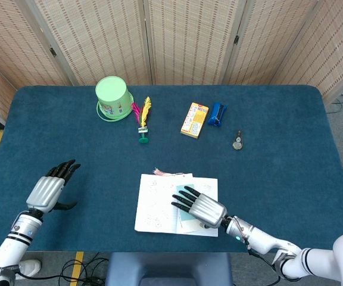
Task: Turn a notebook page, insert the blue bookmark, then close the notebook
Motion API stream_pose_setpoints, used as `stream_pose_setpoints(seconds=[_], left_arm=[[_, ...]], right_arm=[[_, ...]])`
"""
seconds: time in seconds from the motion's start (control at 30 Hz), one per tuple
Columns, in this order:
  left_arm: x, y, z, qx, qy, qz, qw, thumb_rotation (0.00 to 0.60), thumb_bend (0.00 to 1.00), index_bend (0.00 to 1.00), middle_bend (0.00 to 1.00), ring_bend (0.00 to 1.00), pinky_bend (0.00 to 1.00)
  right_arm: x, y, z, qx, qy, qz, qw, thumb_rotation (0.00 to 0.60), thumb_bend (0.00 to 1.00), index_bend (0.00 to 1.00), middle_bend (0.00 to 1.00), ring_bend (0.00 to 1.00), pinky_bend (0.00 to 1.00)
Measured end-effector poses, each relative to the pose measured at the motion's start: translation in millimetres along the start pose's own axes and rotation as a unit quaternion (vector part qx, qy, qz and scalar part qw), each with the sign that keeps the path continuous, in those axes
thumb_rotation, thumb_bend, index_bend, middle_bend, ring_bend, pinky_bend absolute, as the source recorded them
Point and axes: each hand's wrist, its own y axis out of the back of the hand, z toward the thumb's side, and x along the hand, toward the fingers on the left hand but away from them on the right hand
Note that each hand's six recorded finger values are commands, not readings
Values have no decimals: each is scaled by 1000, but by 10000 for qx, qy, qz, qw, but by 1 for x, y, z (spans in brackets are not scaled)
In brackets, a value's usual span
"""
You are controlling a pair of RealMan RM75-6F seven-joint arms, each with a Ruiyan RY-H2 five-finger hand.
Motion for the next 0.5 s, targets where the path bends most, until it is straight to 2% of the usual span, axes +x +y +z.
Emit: stream_pose_setpoints(seconds=[0.33,0.4,0.5], left_arm=[[-2,-2,-4,-25,30,-20,10000,600,225,9,0,36,157],[-2,-3,-5,-32,35,-24,10000,600,225,9,0,36,157],[-2,-3,-5,-48,29,-24,10000,600,225,8,0,36,157]], right_arm=[[-9,10,8,-35,99,-203,9997,600,18,0,26,0,0],[-7,12,3,-34,29,-210,9998,600,39,0,56,0,0],[-4,14,-7,5,-125,-175,9998,600,147,0,160,0,0]])
